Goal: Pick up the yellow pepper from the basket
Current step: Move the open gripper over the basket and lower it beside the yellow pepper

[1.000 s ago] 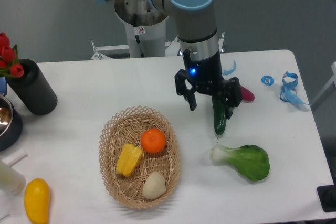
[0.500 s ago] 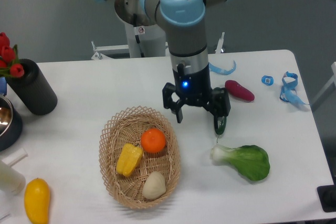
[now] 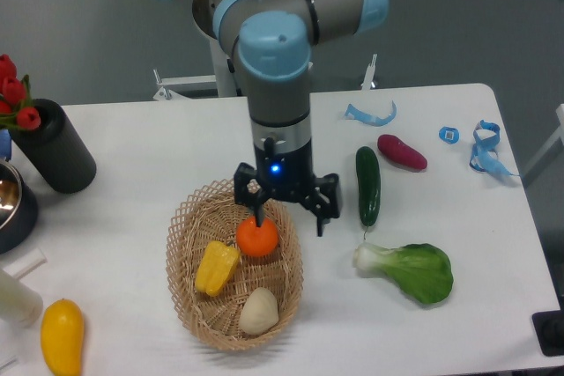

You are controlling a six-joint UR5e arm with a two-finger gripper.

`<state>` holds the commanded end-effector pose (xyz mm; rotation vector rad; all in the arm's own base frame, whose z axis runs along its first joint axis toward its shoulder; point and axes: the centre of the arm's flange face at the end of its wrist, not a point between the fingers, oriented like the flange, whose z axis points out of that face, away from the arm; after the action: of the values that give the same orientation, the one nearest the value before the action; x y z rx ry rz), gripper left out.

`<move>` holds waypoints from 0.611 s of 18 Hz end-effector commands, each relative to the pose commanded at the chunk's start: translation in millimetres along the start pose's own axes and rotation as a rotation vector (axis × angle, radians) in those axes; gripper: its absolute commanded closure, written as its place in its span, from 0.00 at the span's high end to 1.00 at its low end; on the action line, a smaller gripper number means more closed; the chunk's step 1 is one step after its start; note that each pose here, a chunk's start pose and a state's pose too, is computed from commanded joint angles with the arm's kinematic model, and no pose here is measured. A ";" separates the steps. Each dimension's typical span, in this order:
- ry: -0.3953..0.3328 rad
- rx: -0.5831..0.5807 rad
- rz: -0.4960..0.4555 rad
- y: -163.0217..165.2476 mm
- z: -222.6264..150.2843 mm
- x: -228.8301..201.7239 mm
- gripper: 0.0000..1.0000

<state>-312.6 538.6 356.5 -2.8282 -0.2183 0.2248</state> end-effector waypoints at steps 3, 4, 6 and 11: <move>0.025 -0.022 0.038 -3.5 16.4 16.7 1.00; 0.035 -0.032 0.058 -3.5 23.0 26.0 1.00; 0.054 -0.050 0.085 -4.0 34.2 42.3 1.00; 0.083 -0.078 0.113 -7.8 61.2 60.9 1.00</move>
<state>-264.9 573.5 293.1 -2.9229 -0.0507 0.1244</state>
